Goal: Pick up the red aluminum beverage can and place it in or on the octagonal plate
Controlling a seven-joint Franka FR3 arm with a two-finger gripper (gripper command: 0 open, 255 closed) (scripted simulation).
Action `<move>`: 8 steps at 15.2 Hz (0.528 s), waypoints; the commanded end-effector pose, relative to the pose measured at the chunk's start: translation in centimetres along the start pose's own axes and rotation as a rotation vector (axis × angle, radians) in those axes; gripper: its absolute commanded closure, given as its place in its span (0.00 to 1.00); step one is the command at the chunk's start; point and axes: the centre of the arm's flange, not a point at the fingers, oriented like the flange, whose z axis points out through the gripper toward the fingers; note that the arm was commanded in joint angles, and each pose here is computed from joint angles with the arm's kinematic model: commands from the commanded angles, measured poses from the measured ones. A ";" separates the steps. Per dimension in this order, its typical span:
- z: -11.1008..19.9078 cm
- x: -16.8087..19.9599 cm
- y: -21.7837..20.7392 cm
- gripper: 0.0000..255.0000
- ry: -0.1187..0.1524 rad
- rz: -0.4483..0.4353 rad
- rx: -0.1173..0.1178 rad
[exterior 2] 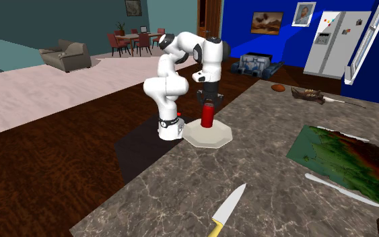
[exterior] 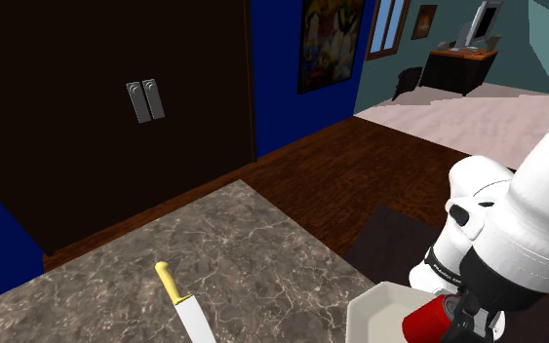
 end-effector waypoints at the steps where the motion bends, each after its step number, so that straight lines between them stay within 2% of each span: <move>1: 1.1 -0.1 -0.1 1.00 0.000 0.000 0.001; 8: 4.8 -0.1 -0.1 1.00 0.000 0.000 0.001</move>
